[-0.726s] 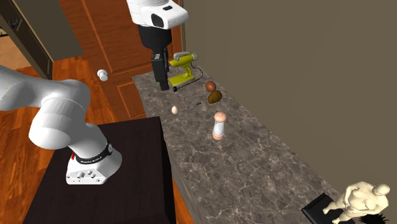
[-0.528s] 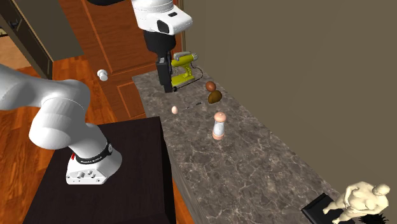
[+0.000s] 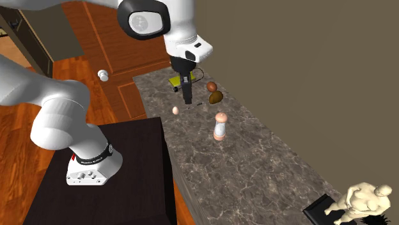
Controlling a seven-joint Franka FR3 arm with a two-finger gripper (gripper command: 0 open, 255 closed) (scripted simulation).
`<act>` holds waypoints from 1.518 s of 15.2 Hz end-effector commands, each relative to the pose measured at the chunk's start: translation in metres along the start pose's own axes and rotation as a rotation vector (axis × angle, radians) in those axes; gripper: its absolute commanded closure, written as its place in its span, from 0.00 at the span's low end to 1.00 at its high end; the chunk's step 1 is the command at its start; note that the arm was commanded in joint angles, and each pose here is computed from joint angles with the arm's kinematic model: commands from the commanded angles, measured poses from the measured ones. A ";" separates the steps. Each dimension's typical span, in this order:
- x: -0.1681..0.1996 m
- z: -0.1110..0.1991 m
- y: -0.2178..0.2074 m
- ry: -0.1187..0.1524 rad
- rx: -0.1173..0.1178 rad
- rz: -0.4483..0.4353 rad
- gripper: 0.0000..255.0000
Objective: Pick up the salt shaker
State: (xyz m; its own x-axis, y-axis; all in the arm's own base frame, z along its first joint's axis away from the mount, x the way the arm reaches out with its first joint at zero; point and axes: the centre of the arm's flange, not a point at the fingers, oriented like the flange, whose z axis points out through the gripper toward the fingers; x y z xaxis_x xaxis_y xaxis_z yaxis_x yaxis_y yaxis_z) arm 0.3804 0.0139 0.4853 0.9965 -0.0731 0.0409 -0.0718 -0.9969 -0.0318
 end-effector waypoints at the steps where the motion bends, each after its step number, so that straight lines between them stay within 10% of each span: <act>1: 0.012 0.024 -0.008 0.001 0.011 -0.004 0.00; 23: 0.146 0.255 -0.109 -0.016 0.121 -0.047 0.00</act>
State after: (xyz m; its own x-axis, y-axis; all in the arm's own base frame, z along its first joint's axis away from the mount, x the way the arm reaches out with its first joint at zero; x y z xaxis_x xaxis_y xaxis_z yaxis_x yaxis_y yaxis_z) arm 0.5378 0.1147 0.2485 0.9992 -0.0264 0.0296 -0.0219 -0.9891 -0.1456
